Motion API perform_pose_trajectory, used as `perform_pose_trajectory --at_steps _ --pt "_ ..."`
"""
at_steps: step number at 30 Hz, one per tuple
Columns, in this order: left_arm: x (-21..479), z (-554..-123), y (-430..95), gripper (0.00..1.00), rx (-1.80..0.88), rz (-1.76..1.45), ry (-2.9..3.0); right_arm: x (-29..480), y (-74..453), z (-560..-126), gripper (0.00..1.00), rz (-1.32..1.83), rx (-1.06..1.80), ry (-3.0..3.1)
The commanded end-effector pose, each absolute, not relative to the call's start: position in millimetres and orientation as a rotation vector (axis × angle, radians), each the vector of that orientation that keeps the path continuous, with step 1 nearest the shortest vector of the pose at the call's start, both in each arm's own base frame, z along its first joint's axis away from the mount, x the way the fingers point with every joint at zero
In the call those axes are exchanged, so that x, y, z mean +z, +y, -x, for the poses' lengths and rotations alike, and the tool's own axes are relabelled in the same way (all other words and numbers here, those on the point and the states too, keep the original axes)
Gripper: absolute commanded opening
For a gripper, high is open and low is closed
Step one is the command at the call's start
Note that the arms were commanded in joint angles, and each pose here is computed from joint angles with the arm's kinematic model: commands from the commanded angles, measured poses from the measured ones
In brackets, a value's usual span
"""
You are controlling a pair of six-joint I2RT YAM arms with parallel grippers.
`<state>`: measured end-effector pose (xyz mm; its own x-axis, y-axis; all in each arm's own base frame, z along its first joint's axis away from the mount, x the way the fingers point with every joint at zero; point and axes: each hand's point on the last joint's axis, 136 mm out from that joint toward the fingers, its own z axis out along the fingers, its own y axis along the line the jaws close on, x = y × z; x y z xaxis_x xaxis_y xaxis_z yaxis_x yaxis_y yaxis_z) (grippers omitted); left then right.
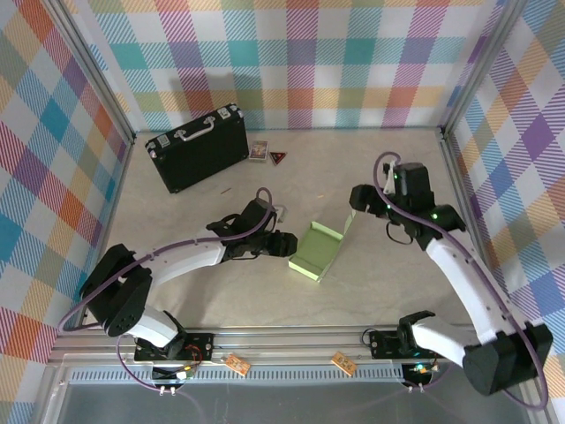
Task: Fold the paper box
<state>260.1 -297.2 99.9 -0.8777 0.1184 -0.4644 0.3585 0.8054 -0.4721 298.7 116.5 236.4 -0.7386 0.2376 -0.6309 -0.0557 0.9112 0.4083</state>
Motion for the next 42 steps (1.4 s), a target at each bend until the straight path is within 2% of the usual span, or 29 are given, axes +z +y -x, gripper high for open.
perform_pose_trajectory --at_steps 1,6,11,15,17,19,22,26,30,33,36,38,42 --pt "80 -255 -306 0.53 -0.806 -0.354 2.618 217 138 -260 0.78 -0.139 0.717 2.496" --pt "67 -238 -318 0.52 -0.819 -0.420 2.639 207 163 -237 0.75 -0.079 0.830 2.587" --pt "68 -225 -322 0.51 -0.848 -0.448 2.631 185 174 -228 0.71 0.029 0.745 2.700" --pt "76 -210 -327 0.51 -0.904 -0.468 2.602 176 182 -231 0.62 0.096 0.729 2.741" --pt "78 -202 -328 0.51 -0.938 -0.462 2.586 174 187 -236 0.52 0.134 0.721 2.763" --pt "82 -196 -325 0.51 -0.977 -0.432 2.564 171 190 -242 0.48 0.173 0.687 2.778" --pt "91 -191 -306 0.51 -0.968 -0.371 2.522 169 196 -247 0.43 0.250 0.647 2.791" --pt "103 -191 -268 0.54 -0.811 -0.318 2.492 169 213 -246 0.33 0.458 0.612 2.783" --pt "115 -191 -242 0.56 -0.711 -0.299 2.464 170 230 -242 0.30 0.634 0.594 2.793" --pt "117 -195 -213 0.60 -0.556 -0.255 2.476 172 244 -238 0.29 0.797 0.591 2.756" --pt "121 -205 -180 0.63 -0.374 -0.181 2.469 173 260 -234 0.21 1.018 0.552 2.664" --pt "126 -209 -168 0.64 -0.354 -0.144 2.456 171 268 -231 0.15 1.157 0.521 2.603" --pt "137 -212 -152 0.65 -0.375 -0.065 2.419 174 276 -240 0.13 1.339 0.432 2.468"
